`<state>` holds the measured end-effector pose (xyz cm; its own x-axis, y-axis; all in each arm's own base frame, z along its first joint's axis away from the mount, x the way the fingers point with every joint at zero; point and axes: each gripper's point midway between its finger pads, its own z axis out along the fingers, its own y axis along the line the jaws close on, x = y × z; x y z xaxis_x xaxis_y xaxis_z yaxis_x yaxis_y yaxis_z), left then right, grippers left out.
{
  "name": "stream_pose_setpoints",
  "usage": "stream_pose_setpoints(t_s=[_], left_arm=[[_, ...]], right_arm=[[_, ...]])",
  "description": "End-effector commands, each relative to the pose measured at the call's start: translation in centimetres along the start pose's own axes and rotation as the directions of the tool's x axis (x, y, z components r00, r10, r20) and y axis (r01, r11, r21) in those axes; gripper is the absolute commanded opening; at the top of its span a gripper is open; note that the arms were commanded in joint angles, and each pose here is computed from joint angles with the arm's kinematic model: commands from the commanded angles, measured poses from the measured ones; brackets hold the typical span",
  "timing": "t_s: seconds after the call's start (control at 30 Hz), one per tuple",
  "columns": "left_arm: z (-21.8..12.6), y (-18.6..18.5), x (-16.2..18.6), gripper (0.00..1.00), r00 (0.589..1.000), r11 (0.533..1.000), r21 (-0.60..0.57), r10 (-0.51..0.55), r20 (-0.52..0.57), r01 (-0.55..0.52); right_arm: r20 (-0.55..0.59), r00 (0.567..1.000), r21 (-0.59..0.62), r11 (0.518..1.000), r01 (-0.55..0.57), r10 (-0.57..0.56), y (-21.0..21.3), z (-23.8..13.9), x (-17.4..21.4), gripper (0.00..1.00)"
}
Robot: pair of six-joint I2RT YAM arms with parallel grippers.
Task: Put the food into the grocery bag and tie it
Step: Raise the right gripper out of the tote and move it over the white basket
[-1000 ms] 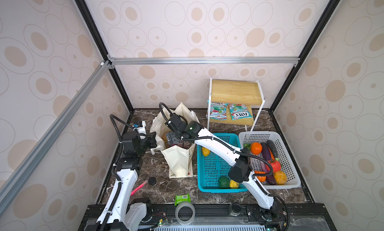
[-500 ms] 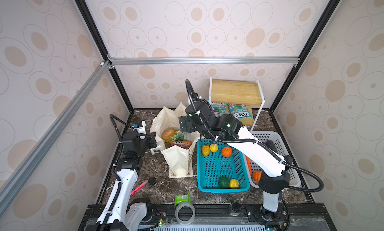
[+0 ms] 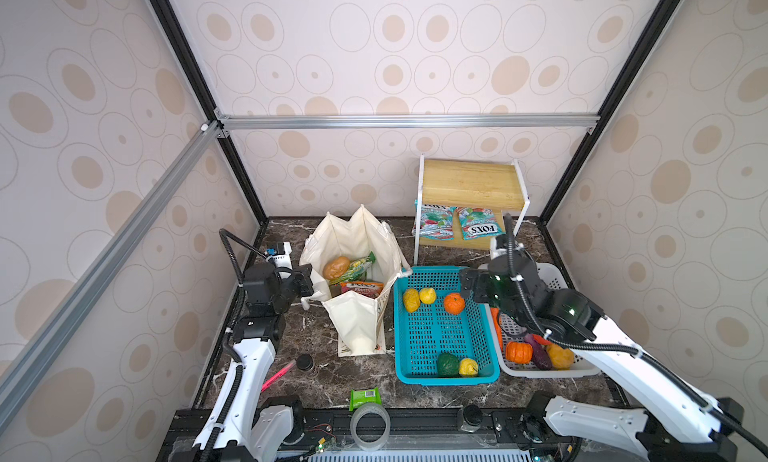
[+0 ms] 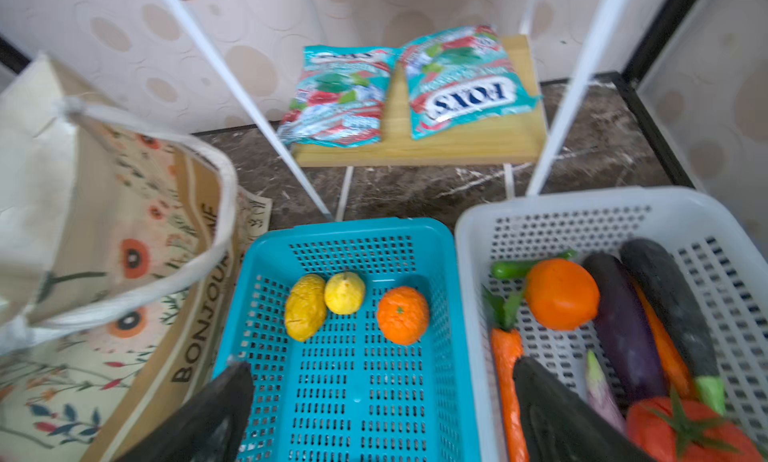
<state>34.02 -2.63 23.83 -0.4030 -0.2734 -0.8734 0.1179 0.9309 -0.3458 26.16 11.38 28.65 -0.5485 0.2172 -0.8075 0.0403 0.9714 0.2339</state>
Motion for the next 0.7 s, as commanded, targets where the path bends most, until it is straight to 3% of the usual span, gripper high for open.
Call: stream_pose_setpoints(t_s=[0.0,0.13,0.2,0.27,0.33,0.57,0.67], left_arm=[[-0.2,-0.7,-1.0,0.00,0.999,0.999,0.022,0.039,0.036,-0.040],[0.0,-0.6,-0.8,0.00,0.999,0.999,0.022,0.033,0.026,-0.033],[0.1,-0.5,-0.7,0.00,0.999,0.999,0.022,0.032,0.024,-0.033],[0.2,-0.5,-0.6,0.00,0.999,0.999,0.019,0.030,0.020,-0.030],[0.3,-0.4,-0.5,0.00,1.000,0.999,0.019,0.028,0.015,-0.028],[0.5,-0.4,-0.3,0.00,1.000,0.999,0.021,0.025,0.005,-0.025],[0.5,-0.4,-0.3,0.00,1.000,0.999,0.023,0.024,0.005,-0.024]], right_arm=[[0.003,0.989,0.023,0.989,-0.145,0.145,-2.2,0.8,-0.2,1.00],[-0.119,0.973,0.250,0.954,-0.165,0.200,-7.0,3.2,1.7,1.00],[-0.208,0.948,0.295,0.939,-0.175,0.242,-8.1,4.7,3.4,1.00],[-0.258,0.936,0.262,0.950,-0.171,0.240,-7.9,6.2,4.8,1.00],[-0.286,0.932,0.229,0.961,-0.157,0.221,-7.8,7.7,6.3,0.90],[-0.322,0.901,0.263,0.941,-0.212,0.292,-11.0,9.2,8.7,0.84],[-0.352,0.874,0.273,0.930,-0.246,0.335,-12.4,9.9,10.0,0.71]])
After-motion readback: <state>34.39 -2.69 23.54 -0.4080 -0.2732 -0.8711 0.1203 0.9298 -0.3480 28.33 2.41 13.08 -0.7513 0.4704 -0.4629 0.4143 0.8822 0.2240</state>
